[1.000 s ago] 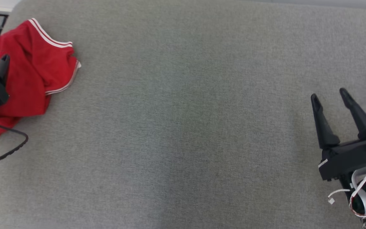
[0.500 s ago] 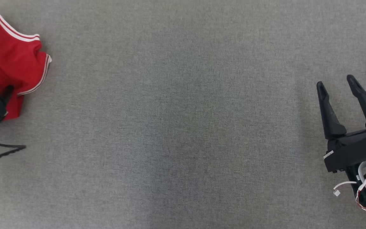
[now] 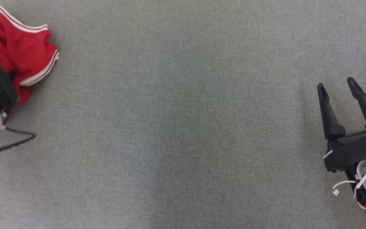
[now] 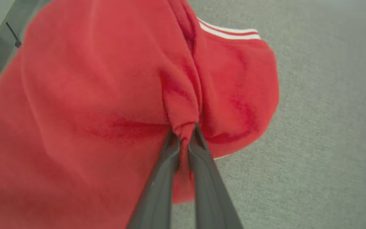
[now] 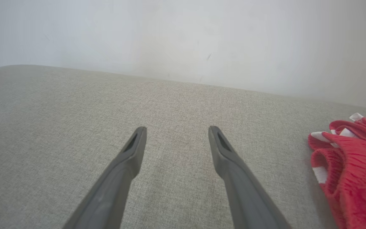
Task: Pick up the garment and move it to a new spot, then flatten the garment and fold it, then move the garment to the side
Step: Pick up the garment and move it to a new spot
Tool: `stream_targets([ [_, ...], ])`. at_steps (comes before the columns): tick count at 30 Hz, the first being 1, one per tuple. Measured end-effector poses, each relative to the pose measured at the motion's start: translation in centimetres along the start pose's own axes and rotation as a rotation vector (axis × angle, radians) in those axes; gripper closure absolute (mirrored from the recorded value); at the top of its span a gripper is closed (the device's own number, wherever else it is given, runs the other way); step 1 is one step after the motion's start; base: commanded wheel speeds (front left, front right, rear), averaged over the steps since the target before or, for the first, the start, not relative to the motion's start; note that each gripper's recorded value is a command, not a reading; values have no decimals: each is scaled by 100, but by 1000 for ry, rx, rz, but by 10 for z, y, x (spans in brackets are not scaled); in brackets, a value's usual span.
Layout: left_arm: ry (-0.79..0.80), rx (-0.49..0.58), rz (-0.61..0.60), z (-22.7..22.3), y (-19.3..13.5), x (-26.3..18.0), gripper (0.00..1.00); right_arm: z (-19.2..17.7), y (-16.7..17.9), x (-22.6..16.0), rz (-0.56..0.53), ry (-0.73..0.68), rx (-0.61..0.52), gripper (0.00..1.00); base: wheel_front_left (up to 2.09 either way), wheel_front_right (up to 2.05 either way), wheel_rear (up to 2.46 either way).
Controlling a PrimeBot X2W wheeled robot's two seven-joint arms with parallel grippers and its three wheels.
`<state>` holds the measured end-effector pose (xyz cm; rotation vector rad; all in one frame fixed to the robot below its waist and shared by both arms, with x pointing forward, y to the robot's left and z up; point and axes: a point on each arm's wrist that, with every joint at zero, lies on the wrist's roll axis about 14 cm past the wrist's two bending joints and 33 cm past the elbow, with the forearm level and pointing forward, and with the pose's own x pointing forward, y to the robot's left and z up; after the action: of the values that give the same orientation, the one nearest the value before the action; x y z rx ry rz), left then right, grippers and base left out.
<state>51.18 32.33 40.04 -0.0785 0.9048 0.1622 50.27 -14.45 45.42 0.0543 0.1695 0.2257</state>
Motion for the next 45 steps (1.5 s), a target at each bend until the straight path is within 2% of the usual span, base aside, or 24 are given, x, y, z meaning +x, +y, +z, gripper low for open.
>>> stream_targets([
  [7, -166, 42, -83, 52, -31, -25, 100, 5, 6, -5, -2, -12, 14, 0, 0, 0, 0],
  [8, -216, 65, -130, 63, -51, -33, 100, 8, 9, -7, -2, -21, 31, 0, 0, 0, 0],
  [9, -216, 65, -130, 63, -51, -33, 100, 8, 9, -7, -2, -21, 31, 0, 0, 0, 0],
  [10, -238, 76, -159, 69, -62, -39, 100, 9, 10, -9, -1, -23, 39, 0, 0, 0, 0],
  [12, -333, 140, -274, 88, -108, -64, 100, 17, 12, -16, -9, -45, 56, 0, 0, 0, 0],
  [16, -398, 211, -393, 92, -154, -90, 100, 26, 11, -25, -22, -71, 72, 0, 0, 0, 0],
  [21, -402, 276, -574, 65, -216, -116, 100, 34, 11, -36, -34, -98, 94, 0, 0, 0, 0],
  [22, -401, 307, -639, 53, -238, -125, 100, 35, 8, -42, -48, -109, 102, 0, 0, 0, 0],
  [32, -453, 392, -1001, -5, -344, -204, 100, 21, -24, -85, -164, -99, 131, 0, 0, 0, 0],
  [38, -441, 380, -1135, -46, -371, -236, 100, 23, -24, -93, -170, -116, 128, 0, 0, 0, 0],
  [43, -339, 346, -1108, -91, -366, -215, 100, 29, -13, -90, -138, -135, 132, 0, 0, 0, 0],
  [45, -290, 297, -1100, -110, -362, -207, 100, 30, -11, -90, -130, -137, 133, 0, 0, 0, 0],
])
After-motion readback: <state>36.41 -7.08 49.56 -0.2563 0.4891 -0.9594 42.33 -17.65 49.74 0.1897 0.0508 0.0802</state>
